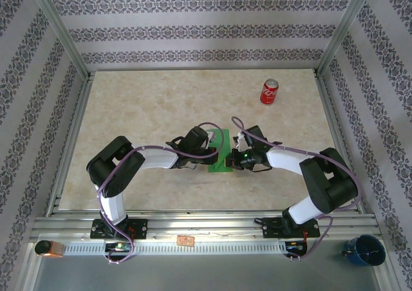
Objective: Fold a paper plane with a square sheet of paper (pick it up from the middle)
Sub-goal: Fold the triangle a second time at the center of the table.
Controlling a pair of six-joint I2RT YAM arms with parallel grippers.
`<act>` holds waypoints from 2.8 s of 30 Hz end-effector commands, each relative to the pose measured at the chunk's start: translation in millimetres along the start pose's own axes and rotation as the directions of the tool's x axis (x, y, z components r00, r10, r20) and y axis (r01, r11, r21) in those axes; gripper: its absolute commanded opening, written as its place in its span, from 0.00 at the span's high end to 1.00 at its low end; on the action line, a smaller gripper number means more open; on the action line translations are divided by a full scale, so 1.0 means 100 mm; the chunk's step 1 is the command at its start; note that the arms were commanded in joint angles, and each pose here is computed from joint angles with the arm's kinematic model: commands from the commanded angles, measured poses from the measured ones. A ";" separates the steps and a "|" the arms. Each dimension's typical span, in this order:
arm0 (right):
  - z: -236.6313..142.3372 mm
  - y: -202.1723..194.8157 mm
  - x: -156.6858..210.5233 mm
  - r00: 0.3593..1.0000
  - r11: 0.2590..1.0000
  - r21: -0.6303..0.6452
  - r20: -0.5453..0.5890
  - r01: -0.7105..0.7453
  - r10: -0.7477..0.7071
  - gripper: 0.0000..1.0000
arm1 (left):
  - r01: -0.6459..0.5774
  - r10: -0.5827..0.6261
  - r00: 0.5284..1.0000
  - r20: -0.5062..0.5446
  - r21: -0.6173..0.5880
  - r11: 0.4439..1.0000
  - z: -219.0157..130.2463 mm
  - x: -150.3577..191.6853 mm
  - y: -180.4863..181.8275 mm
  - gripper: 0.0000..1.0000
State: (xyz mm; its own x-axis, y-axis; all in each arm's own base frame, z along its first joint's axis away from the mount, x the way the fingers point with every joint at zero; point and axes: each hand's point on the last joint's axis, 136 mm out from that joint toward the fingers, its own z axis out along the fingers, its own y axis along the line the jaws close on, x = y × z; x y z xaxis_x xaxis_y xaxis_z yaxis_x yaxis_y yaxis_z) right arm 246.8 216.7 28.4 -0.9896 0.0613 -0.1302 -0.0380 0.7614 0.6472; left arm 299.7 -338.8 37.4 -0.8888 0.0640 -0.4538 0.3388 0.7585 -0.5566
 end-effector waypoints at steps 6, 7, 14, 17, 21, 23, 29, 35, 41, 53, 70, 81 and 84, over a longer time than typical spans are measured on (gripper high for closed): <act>0.09 -0.25 0.10 0.998 0.995 0.096 -0.060 -0.027 0.033 1.00 | -0.021 0.021 1.000 0.020 0.019 1.000 -0.01 -0.11 -0.05 1.00; 0.07 -0.29 0.12 0.997 0.993 0.111 -0.065 -0.028 0.035 1.00 | -0.029 0.029 0.999 0.017 0.013 0.999 -0.01 -0.12 -0.04 1.00; -0.05 -0.33 0.14 0.997 0.992 0.123 -0.076 -0.015 0.024 1.00 | -0.057 0.058 0.998 0.020 -0.043 0.997 -0.02 -0.25 0.03 1.00; -0.09 -0.37 0.13 0.996 0.988 0.156 -0.090 0.008 0.006 1.00 | -0.064 0.064 0.998 0.005 -0.057 0.996 0.01 -0.26 0.07 1.00; -0.12 -0.39 0.13 0.995 0.988 0.154 -0.095 0.012 0.002 1.00 | -0.061 0.061 0.998 -0.004 -0.053 0.997 0.04 -0.25 0.08 1.00; -0.12 -0.39 0.13 0.995 0.989 0.147 -0.096 0.012 0.002 1.00 | -0.061 0.061 0.998 -0.009 -0.048 0.997 0.06 -0.24 0.08 1.00; -0.11 -0.39 0.12 0.995 0.989 0.146 -0.101 0.012 0.003 1.00 | -0.068 0.068 0.998 -0.012 -0.016 0.998 0.09 -0.24 0.03 1.00; -0.12 -0.18 0.01 0.998 0.997 0.074 -0.068 0.005 0.000 0.99 | -0.068 0.069 0.997 -0.035 0.015 0.998 0.13 -0.19 0.00 1.00; -0.10 -0.01 -0.06 1.000 1.000 0.030 -0.025 -0.002 0.003 0.97 | -0.061 0.062 0.998 -0.028 0.035 0.998 0.13 -0.22 -0.04 1.00; 0.02 -0.32 0.12 0.997 0.991 0.127 -0.066 -0.034 0.042 0.98 | -0.069 0.070 0.997 -0.024 0.056 0.996 0.09 -0.27 -0.12 1.00; 0.11 -0.12 0.22 0.956 0.977 0.062 -0.226 0.204 -0.186 0.97 | -0.064 0.066 0.997 -0.039 0.045 0.997 0.01 -0.21 -0.11 1.00; 0.05 -0.12 0.19 0.962 0.974 0.105 -0.211 0.201 -0.176 0.97 | -0.024 0.025 0.999 -0.038 0.045 0.999 -0.01 -0.13 -0.06 1.00; 0.02 -0.15 0.17 0.970 0.975 0.132 -0.190 0.178 -0.151 0.96 | -0.017 0.020 0.999 -0.042 0.057 0.998 0.00 -0.11 -0.07 1.00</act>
State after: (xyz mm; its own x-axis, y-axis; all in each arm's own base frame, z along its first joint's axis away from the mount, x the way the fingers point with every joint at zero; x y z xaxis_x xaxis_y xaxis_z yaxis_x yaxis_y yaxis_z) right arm 235.8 215.0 14.8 -0.9744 -0.2018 -0.0994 -0.2228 0.8059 0.5486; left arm 304.6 -344.8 31.0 -0.8993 0.1327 -0.4167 0.3695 0.7403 -0.5616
